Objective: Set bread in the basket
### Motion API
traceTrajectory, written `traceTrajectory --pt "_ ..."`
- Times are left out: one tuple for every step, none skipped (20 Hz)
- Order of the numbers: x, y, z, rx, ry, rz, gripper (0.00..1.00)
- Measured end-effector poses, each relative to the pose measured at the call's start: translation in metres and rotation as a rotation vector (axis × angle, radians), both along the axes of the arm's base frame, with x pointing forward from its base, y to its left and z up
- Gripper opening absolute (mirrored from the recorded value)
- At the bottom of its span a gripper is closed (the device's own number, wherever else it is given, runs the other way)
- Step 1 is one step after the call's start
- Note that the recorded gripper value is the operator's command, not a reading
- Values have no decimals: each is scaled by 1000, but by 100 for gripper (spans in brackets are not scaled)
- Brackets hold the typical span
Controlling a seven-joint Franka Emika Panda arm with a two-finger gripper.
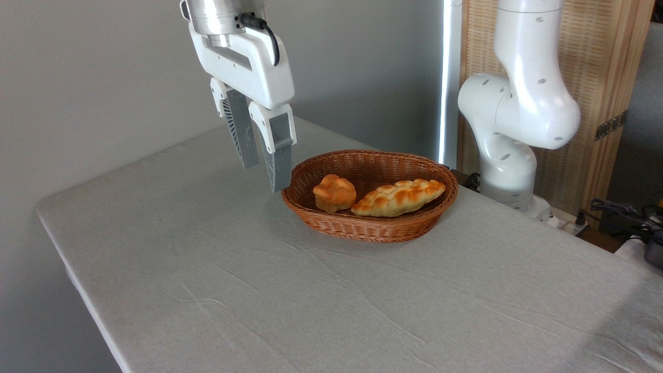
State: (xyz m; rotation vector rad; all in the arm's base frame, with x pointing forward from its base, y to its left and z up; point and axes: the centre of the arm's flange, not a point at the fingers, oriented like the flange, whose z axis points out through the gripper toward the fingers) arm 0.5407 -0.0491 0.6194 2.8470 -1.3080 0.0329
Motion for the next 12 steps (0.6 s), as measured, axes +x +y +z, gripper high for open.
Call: traceTrajectory --pt "0 1 0 0 2 2 100" --pt "0 2 0 0 3 3 100" --pt "0 3 0 0 4 5 100" --pt "0 4 -1 1 6 7 100" --pt "-1 5 -1 1 11 9 100" --pt "-1 7 -2 1 17 12 100" --pt "-1 8 -2 2 21 14 100" --pt "-2 9 -2 2 22 16 100" --pt "-2 10 -2 2 24 18 100" --pt "-2 11 -2 2 24 20 100" --pt "-2 13 -2 2 25 23 100" --pt "-2 14 -2 2 25 24 100"
